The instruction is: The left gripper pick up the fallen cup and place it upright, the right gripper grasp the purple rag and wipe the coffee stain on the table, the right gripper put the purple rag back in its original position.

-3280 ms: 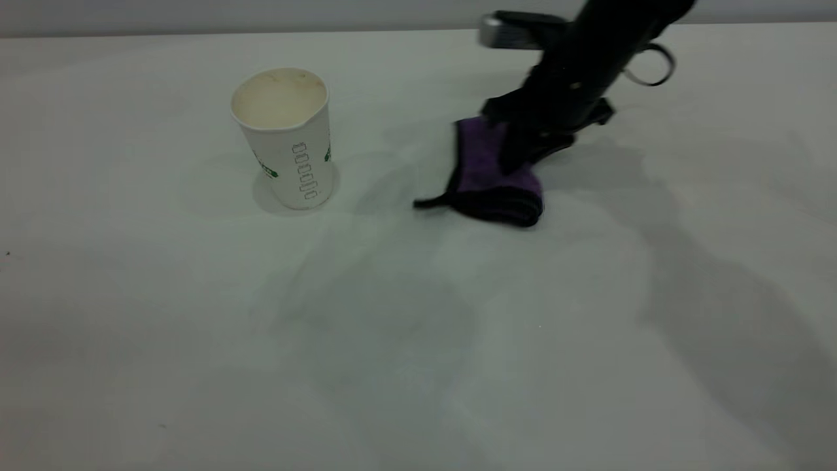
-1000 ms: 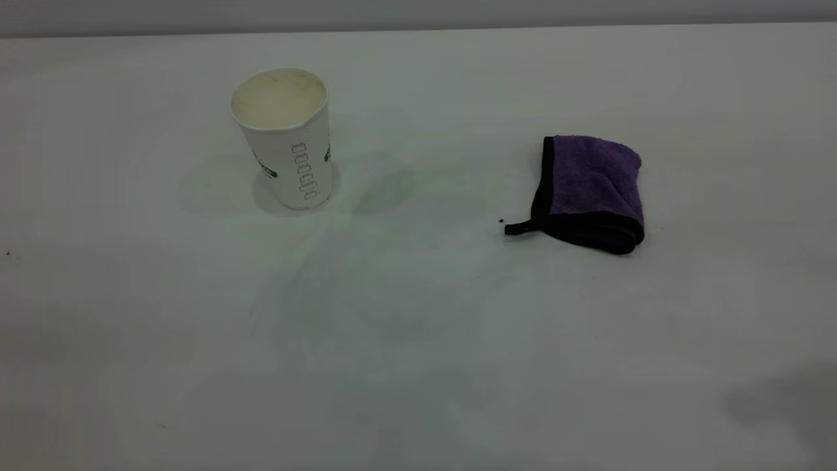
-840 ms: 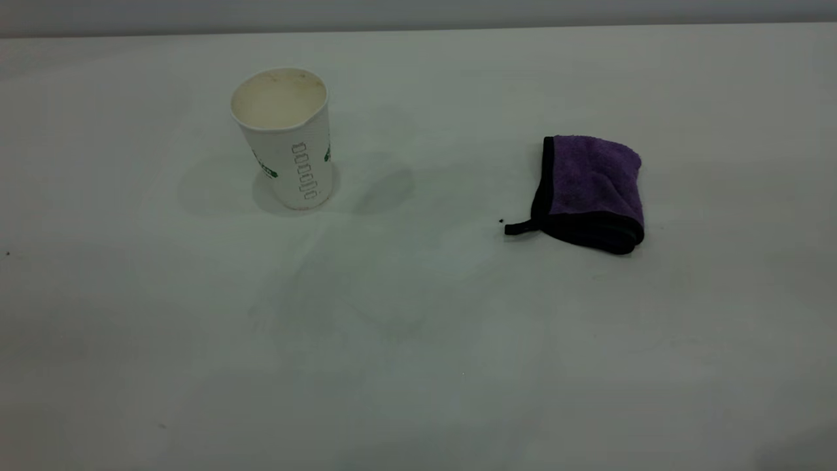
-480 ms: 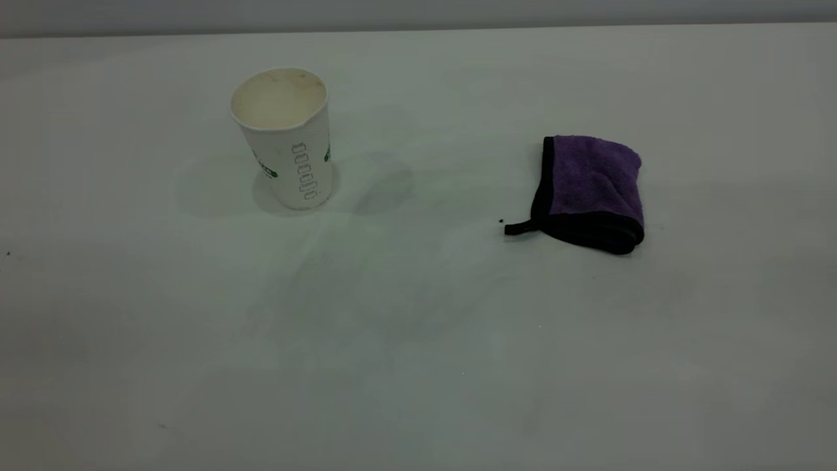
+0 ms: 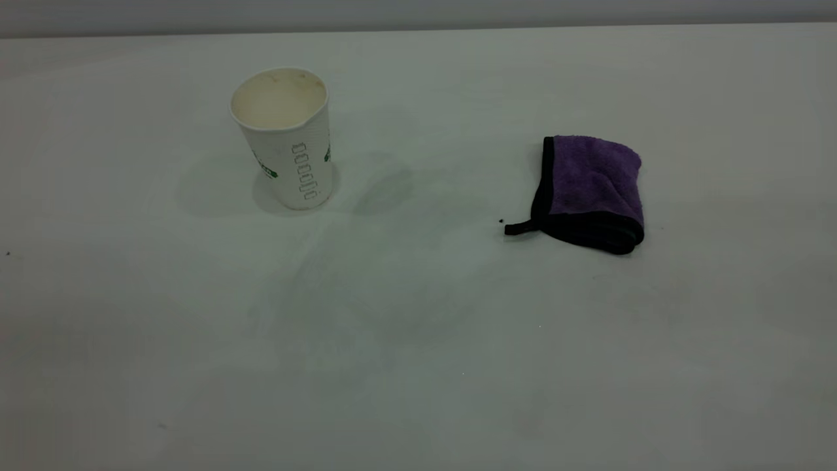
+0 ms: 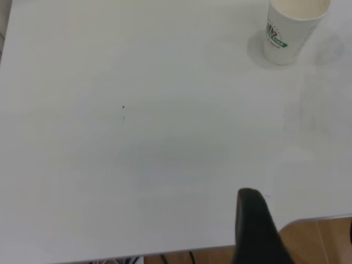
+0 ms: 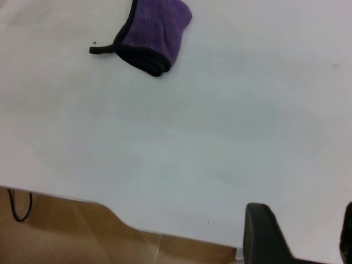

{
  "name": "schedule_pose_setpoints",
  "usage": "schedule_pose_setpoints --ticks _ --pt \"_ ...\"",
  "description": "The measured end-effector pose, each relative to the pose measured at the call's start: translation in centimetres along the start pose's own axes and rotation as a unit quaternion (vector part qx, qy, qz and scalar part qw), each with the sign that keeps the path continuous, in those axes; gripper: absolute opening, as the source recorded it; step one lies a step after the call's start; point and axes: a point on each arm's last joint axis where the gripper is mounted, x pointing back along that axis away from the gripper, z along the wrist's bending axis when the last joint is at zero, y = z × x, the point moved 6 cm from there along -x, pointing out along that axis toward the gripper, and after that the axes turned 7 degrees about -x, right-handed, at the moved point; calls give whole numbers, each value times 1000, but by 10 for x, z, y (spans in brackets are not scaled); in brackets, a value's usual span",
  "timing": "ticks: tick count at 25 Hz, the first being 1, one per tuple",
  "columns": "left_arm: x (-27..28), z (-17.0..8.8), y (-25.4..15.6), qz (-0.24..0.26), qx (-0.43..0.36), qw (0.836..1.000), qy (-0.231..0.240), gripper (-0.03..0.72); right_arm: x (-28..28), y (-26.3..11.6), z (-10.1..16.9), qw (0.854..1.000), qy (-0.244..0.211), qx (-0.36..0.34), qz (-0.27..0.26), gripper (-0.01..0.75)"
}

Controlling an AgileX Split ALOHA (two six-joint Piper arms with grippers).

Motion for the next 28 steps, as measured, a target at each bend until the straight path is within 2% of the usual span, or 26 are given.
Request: schedule_pose_setpoints --ticks 4,17,28 --pt "0 0 0 0 0 1000 0 470 2 0 0 1000 -3 -7 -9 376" --pt "0 0 0 0 0 1000 0 470 22 -6 -2 995 -4 -13 -100 376" --pt "0 0 0 0 0 1000 0 470 22 -7 -2 995 -4 -13 -99 376"
